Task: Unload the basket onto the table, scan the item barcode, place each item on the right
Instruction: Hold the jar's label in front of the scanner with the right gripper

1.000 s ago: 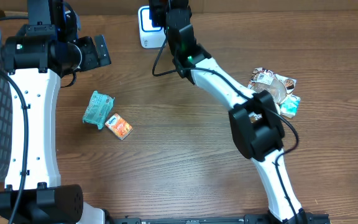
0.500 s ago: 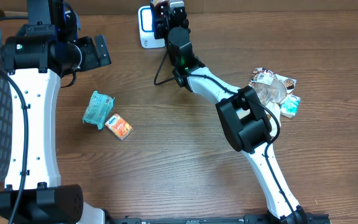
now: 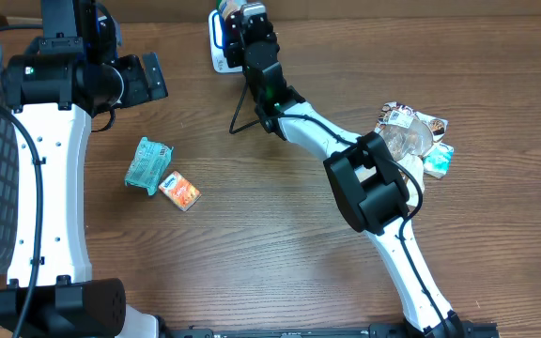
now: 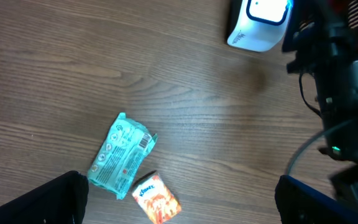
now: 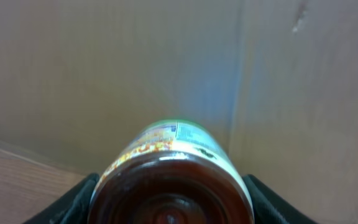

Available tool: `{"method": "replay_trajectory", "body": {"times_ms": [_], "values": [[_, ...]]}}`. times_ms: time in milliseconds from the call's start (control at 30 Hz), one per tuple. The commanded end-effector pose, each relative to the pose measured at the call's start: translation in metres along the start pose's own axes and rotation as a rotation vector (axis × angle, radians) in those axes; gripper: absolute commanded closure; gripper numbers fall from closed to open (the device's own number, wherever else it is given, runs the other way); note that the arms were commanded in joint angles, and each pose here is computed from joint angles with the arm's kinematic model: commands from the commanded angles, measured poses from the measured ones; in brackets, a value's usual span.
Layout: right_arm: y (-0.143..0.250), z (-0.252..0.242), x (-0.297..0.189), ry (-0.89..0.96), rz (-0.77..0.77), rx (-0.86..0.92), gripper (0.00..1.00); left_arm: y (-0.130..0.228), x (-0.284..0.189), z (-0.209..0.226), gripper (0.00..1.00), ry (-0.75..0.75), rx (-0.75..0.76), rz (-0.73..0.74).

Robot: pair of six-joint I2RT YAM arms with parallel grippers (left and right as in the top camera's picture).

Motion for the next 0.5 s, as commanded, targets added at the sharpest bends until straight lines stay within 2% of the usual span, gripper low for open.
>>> {"method": "replay_trajectory", "body": {"times_ms": [0,100,200,333,467], "values": [[-0.13,-0.024,-0.041,-0.006,-0.11,0.052,0.45,0.0,0.003,0.002,0.01,-0.01,0.009,0.003],[-0.144,-0.028,-0.064,-0.049,0.013,0.091,0.44,0.0,0.003,0.002,0.0,-0.01,0.009,0.003],[-0.142,-0.02,-0.092,-0.179,0.17,0.062,0.44,0.0,0.003,0.002,0.0,-0.01,0.009,0.003],[-0.101,-0.003,-0.133,-0.376,0.469,0.037,0.44,0.0,0.003,0.002,0.0,-0.01,0.009,0.003],[-0.045,-0.005,-0.165,-0.372,0.782,0.068,0.44,0.0,0.003,0.002,0.0,-0.01,0.009,0.003]]}}
Point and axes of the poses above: each gripper's point midway between its finger pads, its own x axis out along the fingers, its own z axis along the line the jaws close on, y = z × x, the point moved 4 cm from there along -x, back along the fingers, and after that the axes turned 13 degrees about -x, right-handed, at the moved point
